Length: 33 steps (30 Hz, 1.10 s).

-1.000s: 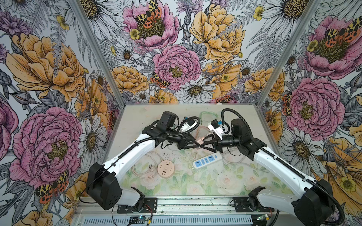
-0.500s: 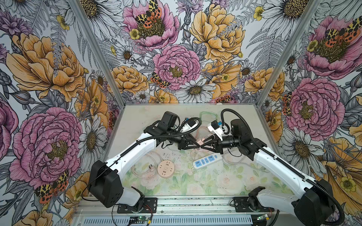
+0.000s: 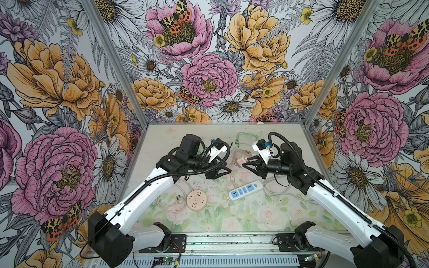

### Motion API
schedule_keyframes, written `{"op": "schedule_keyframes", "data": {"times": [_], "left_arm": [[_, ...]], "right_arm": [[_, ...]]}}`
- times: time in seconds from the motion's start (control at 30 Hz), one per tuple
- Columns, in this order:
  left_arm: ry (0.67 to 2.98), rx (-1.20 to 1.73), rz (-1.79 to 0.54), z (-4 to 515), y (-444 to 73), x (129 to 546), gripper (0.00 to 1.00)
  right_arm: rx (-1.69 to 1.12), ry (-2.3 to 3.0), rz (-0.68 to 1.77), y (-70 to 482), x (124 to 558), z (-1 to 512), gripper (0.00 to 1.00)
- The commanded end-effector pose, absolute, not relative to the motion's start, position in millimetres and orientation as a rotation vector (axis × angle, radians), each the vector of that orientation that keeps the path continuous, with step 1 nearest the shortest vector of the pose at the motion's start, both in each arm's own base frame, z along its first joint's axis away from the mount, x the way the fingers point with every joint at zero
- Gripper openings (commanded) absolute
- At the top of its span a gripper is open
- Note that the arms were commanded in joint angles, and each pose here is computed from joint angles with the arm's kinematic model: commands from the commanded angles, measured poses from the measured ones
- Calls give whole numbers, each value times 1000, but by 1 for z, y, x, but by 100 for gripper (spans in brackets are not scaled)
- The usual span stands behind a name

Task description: Insert the plug

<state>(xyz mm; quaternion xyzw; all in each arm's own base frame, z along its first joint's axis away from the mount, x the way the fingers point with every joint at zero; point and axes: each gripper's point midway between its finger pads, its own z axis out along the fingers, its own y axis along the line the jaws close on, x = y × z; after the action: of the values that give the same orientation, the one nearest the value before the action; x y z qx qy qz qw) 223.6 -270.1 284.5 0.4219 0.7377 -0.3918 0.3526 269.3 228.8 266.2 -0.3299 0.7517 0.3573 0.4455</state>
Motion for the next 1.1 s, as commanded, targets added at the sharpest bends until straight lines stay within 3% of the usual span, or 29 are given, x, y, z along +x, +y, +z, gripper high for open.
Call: {"op": "schedule_keyframes", "data": {"times": [0.0, 0.37, 0.67, 1.07], "left_arm": [[1941, 985, -901, 283, -249, 230, 57], [2078, 926, -1031, 237, -268, 220, 56], [2143, 837, -1130, 200, -304, 230, 47], [2087, 832, -1330, 175, -390, 239, 35]], "right_arm": [[-643, 1928, 723, 198, 294, 261, 0], [-370, 1990, 556, 156, 329, 274, 0], [-207, 2054, 446, 132, 336, 270, 0], [-7, 2145, 436, 118, 336, 262, 0]]}}
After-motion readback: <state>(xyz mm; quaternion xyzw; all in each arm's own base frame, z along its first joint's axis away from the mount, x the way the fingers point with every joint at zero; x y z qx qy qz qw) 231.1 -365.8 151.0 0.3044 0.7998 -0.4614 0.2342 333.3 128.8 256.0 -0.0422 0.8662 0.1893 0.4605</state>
